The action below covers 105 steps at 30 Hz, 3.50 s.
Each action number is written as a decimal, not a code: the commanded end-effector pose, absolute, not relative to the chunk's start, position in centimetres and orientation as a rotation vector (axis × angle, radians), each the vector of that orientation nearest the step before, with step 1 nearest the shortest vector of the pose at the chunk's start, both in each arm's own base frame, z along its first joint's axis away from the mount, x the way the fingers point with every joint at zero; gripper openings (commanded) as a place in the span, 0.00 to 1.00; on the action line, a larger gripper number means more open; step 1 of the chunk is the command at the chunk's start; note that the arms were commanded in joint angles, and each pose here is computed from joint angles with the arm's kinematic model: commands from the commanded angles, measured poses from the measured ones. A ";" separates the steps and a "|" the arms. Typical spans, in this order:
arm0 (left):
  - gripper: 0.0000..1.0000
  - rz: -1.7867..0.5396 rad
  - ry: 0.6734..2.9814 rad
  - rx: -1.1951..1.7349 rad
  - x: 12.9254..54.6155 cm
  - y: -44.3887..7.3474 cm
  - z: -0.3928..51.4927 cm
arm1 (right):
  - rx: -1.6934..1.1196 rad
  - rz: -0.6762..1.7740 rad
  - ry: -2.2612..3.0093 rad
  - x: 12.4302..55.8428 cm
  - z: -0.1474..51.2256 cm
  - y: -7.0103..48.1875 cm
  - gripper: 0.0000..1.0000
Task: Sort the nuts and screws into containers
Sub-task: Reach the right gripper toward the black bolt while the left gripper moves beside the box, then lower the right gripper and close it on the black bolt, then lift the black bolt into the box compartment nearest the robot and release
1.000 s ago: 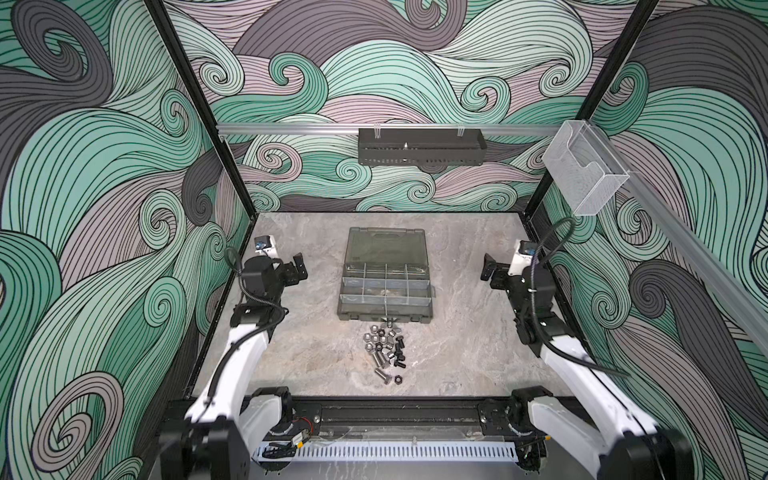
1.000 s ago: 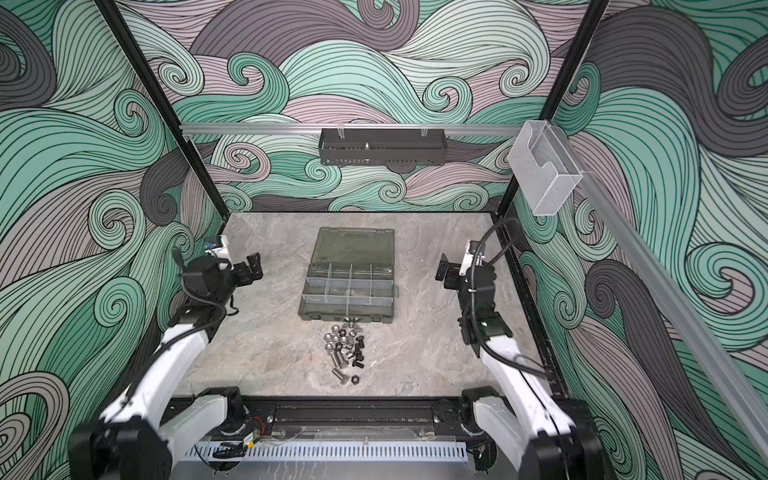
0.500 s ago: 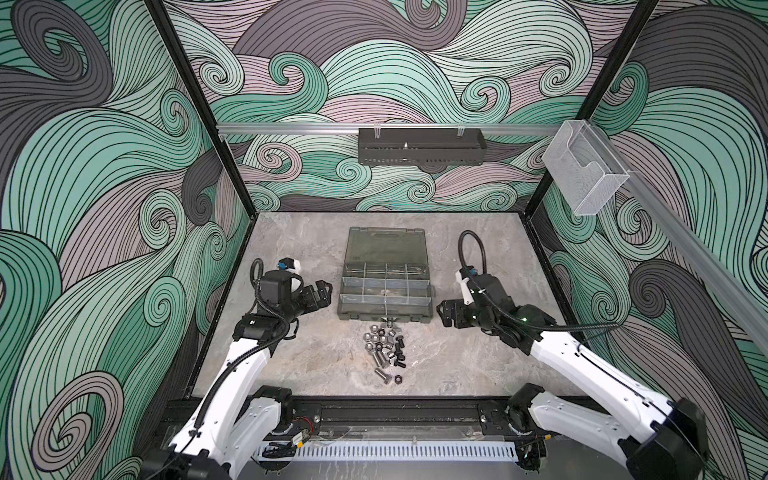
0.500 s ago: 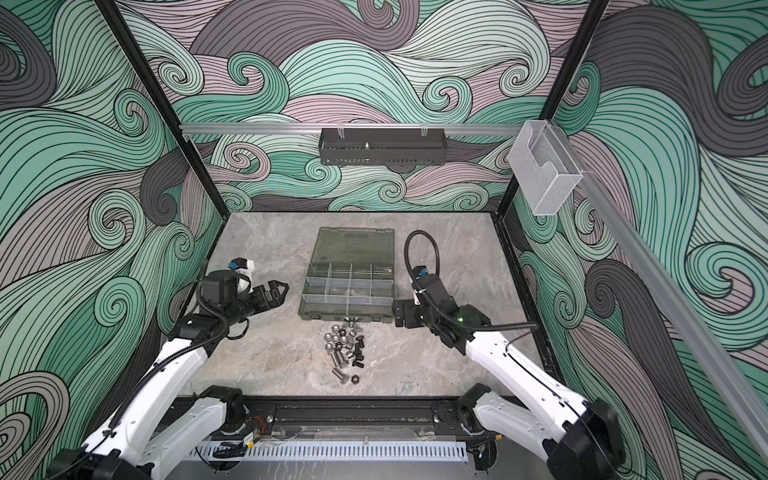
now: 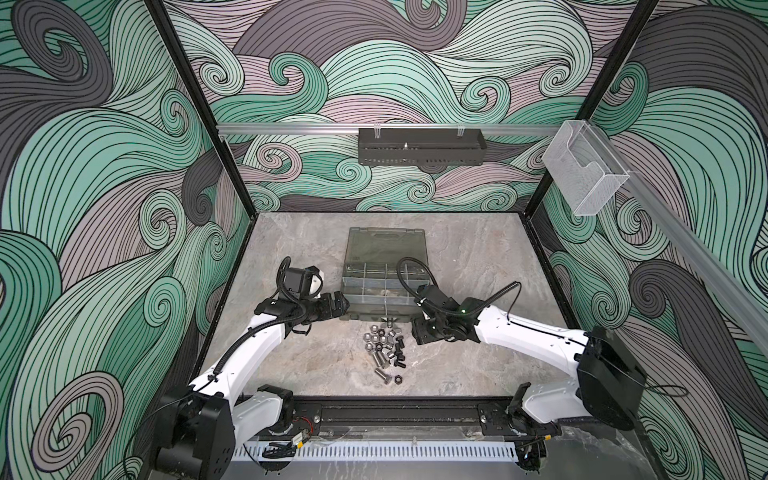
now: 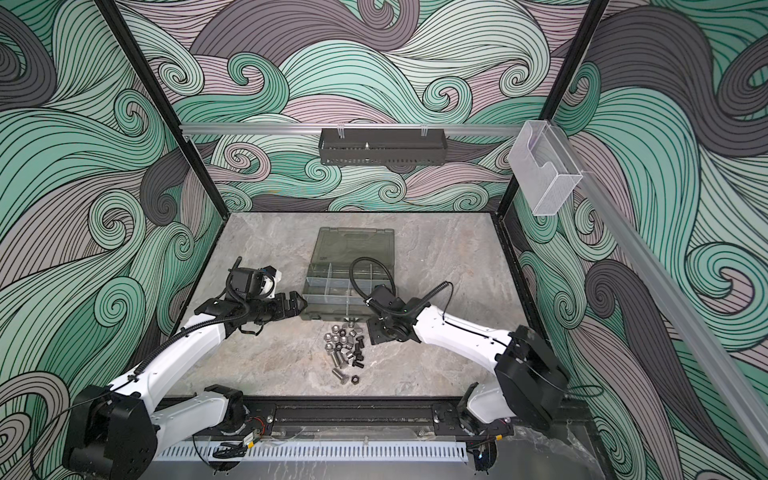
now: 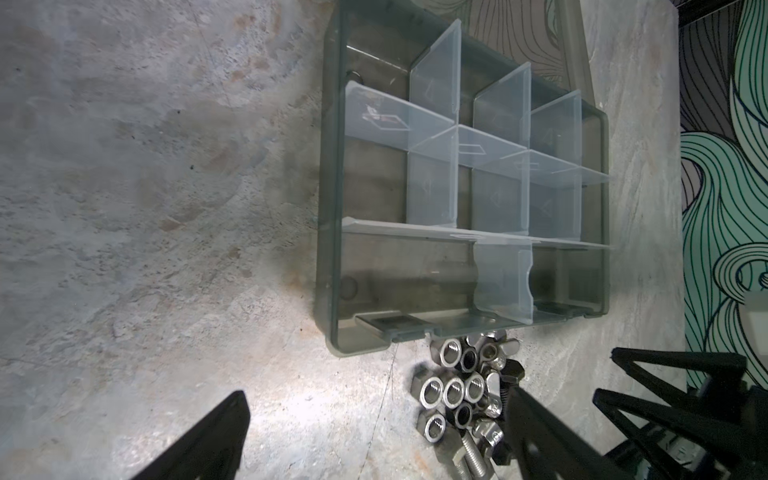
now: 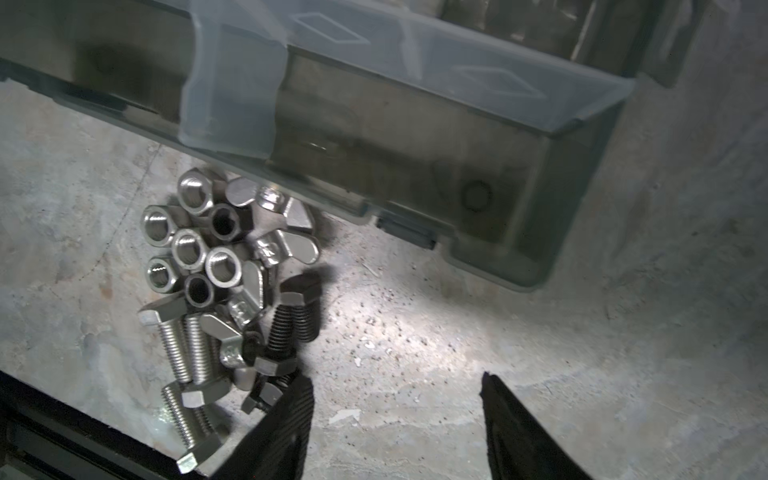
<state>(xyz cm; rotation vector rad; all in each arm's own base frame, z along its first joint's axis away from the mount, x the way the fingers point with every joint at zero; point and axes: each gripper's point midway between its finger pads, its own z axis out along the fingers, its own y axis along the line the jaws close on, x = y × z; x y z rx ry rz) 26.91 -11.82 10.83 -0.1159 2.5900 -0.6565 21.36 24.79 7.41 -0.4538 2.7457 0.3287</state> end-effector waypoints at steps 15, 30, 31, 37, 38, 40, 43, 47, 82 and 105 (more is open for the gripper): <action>0.99 -0.748 2.569 0.023 26.3 -13.4 13.0 | -0.594 0.347 2.746 21.0 5.6 29.2 0.43; 0.98 -0.768 2.583 0.015 26.1 -13.6 12.6 | -0.623 0.230 2.764 19.9 3.2 28.8 0.36; 0.98 -0.769 2.583 0.015 26.0 -13.6 12.5 | -0.622 0.220 2.767 19.9 3.1 28.7 0.35; 0.99 -0.780 2.588 0.012 26.0 -13.8 12.4 | -0.630 0.197 2.768 20.2 2.7 28.8 0.32; 0.99 -0.780 2.587 0.012 26.0 -13.8 12.4 | -0.635 0.198 2.769 20.2 2.6 29.0 0.32; 0.99 -0.780 2.588 0.011 26.1 -13.8 12.4 | -0.644 0.196 2.777 20.2 2.3 29.1 0.31; 0.99 -0.779 2.588 0.012 26.1 -13.8 12.4 | -0.651 0.191 2.789 20.1 1.8 29.1 0.30; 0.99 -0.780 2.591 0.011 26.0 -13.8 12.3 | -0.656 0.164 2.789 20.2 1.6 28.8 0.28; 0.98 -0.782 2.606 0.001 25.9 -13.8 12.1 | -0.706 0.181 2.698 20.9 4.9 28.8 0.09; 0.99 -0.787 2.619 -0.005 25.7 -13.8 11.9 | -0.621 0.162 2.649 28.8 7.7 25.9 0.10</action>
